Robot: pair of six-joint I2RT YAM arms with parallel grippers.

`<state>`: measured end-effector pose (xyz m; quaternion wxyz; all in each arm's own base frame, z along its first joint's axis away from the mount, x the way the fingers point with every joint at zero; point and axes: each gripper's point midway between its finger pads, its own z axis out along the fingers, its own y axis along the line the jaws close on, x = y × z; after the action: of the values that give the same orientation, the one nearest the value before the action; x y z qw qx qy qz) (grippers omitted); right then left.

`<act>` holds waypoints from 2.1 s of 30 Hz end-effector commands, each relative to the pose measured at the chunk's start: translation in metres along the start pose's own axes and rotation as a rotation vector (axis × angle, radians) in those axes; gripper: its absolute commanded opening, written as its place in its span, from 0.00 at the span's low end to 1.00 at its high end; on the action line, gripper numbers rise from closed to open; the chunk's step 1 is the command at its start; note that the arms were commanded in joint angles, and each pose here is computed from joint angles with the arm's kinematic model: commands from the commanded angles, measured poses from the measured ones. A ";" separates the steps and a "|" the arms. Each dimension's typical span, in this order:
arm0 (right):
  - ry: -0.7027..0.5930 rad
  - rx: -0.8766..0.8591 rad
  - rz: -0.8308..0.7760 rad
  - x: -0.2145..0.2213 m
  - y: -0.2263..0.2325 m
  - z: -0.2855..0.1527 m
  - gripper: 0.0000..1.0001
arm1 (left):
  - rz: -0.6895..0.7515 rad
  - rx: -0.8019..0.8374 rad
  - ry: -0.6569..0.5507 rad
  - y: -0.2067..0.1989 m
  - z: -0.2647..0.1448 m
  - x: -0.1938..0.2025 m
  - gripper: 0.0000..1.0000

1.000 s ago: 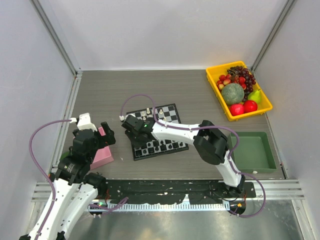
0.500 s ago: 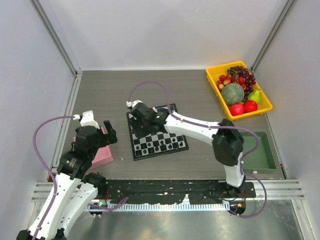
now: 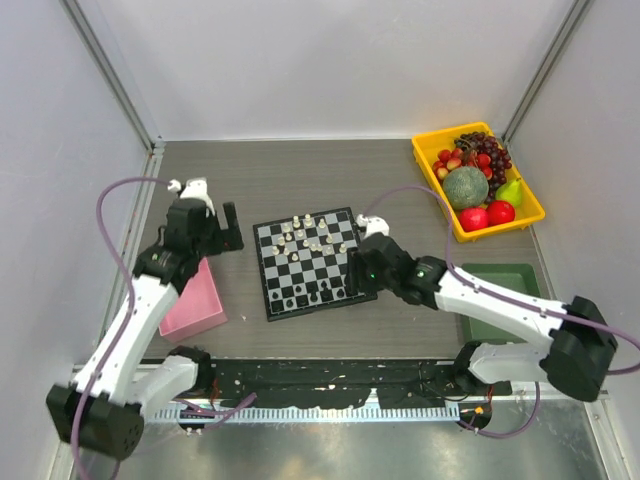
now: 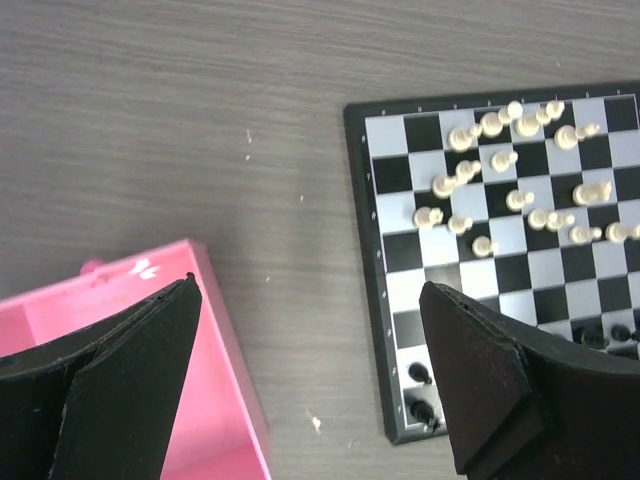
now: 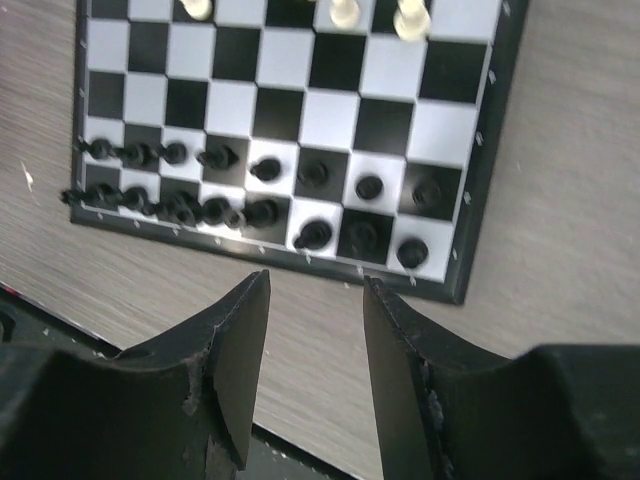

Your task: Set up the chess pieces on the board

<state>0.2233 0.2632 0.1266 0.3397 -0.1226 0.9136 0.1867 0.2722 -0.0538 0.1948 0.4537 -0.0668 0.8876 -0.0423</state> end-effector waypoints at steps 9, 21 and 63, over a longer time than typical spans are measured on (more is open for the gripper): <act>-0.090 -0.055 0.194 0.039 -0.024 -0.021 0.48 | 0.079 0.139 0.245 -0.042 0.149 -0.079 0.99; 0.049 -0.156 0.246 0.087 -0.011 0.002 0.44 | 0.094 0.145 0.460 -0.052 0.235 -0.056 0.93; 0.072 -0.047 0.257 0.090 -0.035 0.040 0.42 | 0.059 0.219 0.811 -0.063 0.240 0.027 0.38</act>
<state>0.1812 0.2385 0.0245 0.2596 -0.0189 0.9327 0.2496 0.4576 -0.1203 0.0302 0.0682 0.0393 0.9875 -0.1364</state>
